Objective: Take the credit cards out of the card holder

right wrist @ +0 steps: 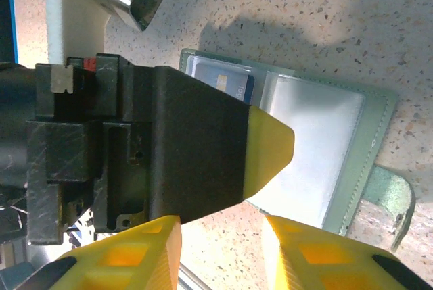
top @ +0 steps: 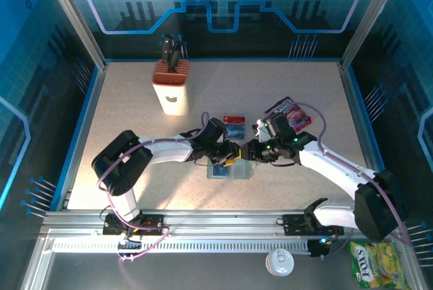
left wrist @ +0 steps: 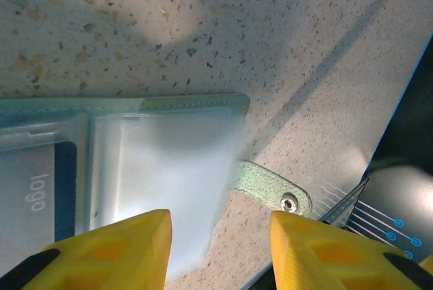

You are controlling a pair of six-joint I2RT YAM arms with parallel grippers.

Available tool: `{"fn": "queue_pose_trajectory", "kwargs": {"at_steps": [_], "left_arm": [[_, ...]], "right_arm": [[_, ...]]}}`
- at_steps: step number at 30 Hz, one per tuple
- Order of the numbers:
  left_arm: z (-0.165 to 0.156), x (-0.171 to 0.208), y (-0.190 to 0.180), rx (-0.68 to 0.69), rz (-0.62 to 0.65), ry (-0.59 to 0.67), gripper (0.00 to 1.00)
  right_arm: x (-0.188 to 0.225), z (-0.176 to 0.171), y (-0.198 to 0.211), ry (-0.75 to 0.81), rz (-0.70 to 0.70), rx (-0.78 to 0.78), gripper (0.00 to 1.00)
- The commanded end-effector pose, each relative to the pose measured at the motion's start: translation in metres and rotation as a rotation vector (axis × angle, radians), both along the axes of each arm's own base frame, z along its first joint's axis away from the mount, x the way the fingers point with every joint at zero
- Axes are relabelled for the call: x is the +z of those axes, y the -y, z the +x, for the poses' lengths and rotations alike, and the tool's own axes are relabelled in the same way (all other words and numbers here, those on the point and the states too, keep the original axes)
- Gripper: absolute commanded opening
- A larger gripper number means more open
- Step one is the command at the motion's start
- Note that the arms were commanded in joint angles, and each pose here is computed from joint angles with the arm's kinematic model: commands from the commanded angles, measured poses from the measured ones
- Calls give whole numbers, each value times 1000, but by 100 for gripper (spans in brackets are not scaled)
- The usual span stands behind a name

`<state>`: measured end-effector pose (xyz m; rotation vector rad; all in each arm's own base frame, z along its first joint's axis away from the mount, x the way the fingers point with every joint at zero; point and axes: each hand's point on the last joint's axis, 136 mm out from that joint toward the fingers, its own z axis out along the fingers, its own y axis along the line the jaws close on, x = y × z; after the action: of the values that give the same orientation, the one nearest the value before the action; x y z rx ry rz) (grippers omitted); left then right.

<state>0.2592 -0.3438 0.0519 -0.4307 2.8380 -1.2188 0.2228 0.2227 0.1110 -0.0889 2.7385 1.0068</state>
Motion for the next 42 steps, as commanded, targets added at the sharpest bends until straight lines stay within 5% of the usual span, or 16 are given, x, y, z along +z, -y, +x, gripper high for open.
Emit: {"fn": "queue_pose_trajectory", "kwargs": {"at_steps": [1, 31, 42], "left_arm": [[0, 6, 10, -30, -27, 3, 43], [-12, -3, -69, 65, 104, 18, 40], [-24, -16, -91, 90, 159, 8, 24]], "right_arm": [[-2, -6, 6, -13, -9, -1, 38], [-26, -4, -39, -92, 12, 88, 37], [-34, -3, -63, -110, 0, 143, 37]]}}
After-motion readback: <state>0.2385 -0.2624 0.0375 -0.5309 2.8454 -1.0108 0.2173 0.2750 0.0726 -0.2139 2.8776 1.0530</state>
